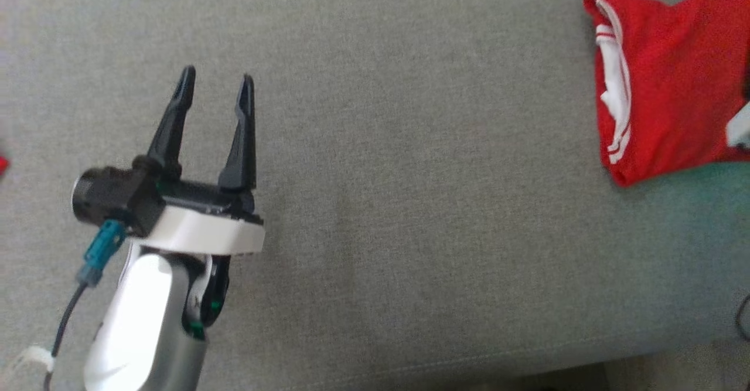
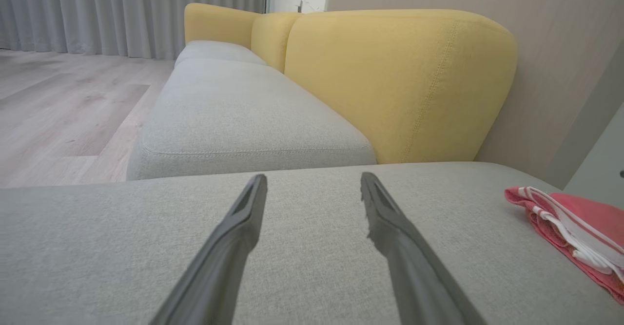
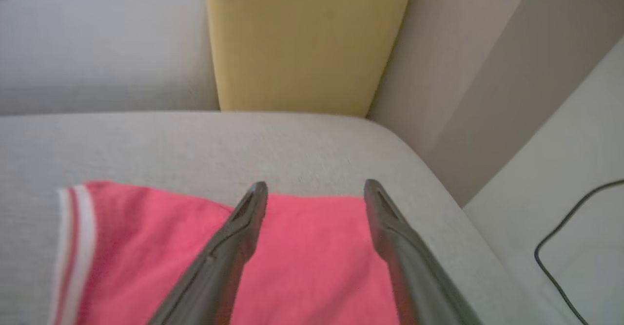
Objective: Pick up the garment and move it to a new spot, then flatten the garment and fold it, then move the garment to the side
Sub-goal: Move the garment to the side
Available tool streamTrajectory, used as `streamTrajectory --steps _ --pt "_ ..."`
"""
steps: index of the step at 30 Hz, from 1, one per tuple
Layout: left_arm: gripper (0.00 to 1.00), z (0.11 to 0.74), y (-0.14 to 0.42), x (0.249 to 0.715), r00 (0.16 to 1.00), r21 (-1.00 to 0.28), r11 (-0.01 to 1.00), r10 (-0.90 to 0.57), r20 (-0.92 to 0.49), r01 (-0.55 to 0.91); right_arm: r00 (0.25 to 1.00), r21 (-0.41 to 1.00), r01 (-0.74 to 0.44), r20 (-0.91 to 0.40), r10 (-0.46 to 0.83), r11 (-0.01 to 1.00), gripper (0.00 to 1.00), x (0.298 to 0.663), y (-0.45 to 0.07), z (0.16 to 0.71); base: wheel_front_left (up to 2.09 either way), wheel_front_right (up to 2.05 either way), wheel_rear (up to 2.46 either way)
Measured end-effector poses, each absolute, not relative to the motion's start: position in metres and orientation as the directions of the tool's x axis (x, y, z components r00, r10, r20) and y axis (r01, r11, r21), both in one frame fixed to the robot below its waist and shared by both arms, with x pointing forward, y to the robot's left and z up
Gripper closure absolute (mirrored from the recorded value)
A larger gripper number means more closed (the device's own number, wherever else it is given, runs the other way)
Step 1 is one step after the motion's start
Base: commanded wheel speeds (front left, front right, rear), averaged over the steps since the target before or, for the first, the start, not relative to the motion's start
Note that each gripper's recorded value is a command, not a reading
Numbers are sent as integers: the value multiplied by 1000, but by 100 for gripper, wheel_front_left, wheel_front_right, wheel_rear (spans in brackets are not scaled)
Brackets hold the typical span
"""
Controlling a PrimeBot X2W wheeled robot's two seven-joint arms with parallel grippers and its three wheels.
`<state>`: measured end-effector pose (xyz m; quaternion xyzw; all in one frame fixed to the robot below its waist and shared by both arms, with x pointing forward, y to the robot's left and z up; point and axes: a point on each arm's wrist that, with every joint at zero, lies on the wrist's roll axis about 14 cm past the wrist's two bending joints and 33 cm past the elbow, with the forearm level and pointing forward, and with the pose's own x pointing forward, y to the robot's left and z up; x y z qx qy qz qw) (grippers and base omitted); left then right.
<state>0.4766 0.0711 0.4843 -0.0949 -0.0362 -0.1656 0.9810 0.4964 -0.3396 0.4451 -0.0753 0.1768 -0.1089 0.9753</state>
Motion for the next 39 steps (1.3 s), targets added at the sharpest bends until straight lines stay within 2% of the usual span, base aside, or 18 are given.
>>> streamTrajectory --steps 4,8,18,28,39 --pt "0 487 78 461 949 -164 935 -303 87 313 963 -148 134 -216 -164 980 0 486 -304 471 0 0 0" --pt "0 491 90 445 960 -153 949 -268 79 277 987 -44 47 -150 -53 998 0 464 -248 484 0 0 0" --pt "0 502 151 404 993 -123 987 -92 67 100 992 53 -121 -39 123 991 0 425 -165 512 0 0 0" --pt "0 501 172 362 998 -92 994 -48 33 51 984 65 -170 -44 173 983 0 388 -144 511 0 0 0" --pt "0 498 177 328 1000 -89 996 -24 4 24 988 91 -134 -68 140 987 0 352 -155 509 0 0 0"
